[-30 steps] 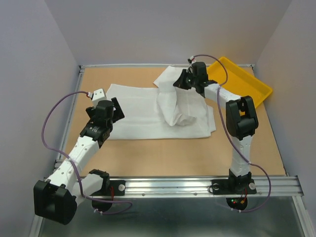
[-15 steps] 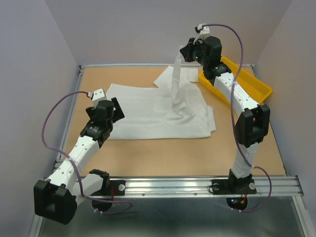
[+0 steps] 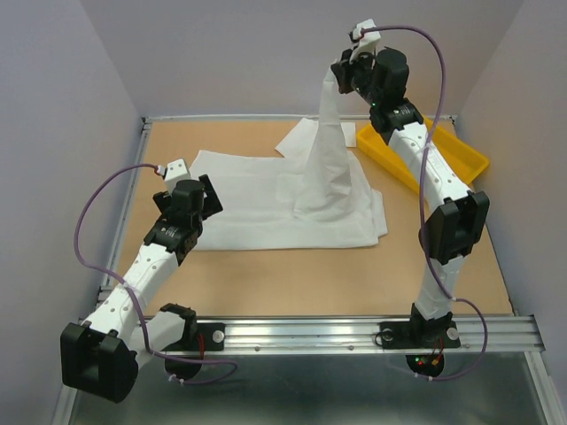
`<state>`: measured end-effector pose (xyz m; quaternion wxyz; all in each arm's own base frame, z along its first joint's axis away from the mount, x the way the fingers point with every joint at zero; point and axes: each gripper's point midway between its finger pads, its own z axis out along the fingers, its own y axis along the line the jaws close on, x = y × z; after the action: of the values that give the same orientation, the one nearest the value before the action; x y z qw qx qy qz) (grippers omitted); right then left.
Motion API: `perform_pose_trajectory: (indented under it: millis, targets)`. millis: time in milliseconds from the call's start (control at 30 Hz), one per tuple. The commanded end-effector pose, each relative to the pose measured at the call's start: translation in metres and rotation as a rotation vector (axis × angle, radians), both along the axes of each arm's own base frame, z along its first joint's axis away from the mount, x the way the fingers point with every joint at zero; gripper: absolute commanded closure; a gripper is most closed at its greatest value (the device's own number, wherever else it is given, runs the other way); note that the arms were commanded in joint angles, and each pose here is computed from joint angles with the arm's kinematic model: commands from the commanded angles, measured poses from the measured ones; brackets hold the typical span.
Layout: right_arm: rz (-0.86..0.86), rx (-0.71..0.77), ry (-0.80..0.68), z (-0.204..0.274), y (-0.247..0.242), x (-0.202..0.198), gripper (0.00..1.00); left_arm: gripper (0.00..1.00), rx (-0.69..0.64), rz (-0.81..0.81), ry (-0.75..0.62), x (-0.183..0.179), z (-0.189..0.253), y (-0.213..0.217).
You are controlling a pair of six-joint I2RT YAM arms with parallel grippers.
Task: Fold and stack the long sleeve shirts
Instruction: Fold the shirt
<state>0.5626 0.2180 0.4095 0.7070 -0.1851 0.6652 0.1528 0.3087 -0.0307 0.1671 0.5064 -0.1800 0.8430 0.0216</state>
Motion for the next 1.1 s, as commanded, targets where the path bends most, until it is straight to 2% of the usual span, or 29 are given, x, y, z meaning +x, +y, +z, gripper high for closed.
perform_pose_trajectory:
  millis: [0,100,300,333,367,533,767,867,900,967,1033,1067]
  targets:
    - [0.075,-0.068,-0.137,0.036,0.007,-0.011,0.99,0.02,0.005,0.034,-0.026,0.002,0.007,0.006]
    - [0.179,-0.089,-0.119,0.022,0.021,-0.027,0.99,0.02,0.007,0.038,-0.021,0.003,0.006,0.007]
    - [0.388,-0.105,0.015,-0.038,0.058,-0.069,0.99,0.02,0.011,0.054,-0.002,0.002,0.002,0.008]
    - [0.42,-0.105,0.017,-0.038,0.063,-0.08,0.99,0.02,0.012,0.062,-0.001,0.002,0.001,0.01]
    - [0.462,-0.124,0.081,-0.064,0.076,-0.095,0.99,0.02,0.005,0.07,0.0,0.002,0.001,0.01]
    - [0.582,-0.178,0.193,-0.116,0.115,-0.148,0.97,0.02,-0.022,0.083,0.005,0.001,-0.001,0.011]
    - [0.815,-0.246,0.346,-0.185,0.191,-0.255,0.93,0.02,-0.08,0.157,0.025,-0.01,-0.005,0.019]
    - [0.888,-0.284,0.41,-0.21,0.209,-0.297,0.76,0.02,-0.134,0.181,0.036,-0.017,-0.009,0.018]
    - [0.896,-0.292,0.432,-0.216,0.209,-0.305,0.56,0.02,-0.156,0.169,0.042,-0.018,-0.01,0.014]
    - [0.892,-0.289,0.473,-0.222,0.207,-0.314,0.36,0.02,-0.191,0.157,0.052,-0.019,-0.012,0.009]
    - [0.796,-0.308,0.486,-0.226,0.195,-0.306,0.25,0.02,-0.226,0.118,0.081,-0.019,-0.02,-0.002]
    - [0.743,-0.305,0.476,-0.22,0.185,-0.303,0.23,0.02,-0.239,0.105,0.088,-0.018,-0.021,-0.006]
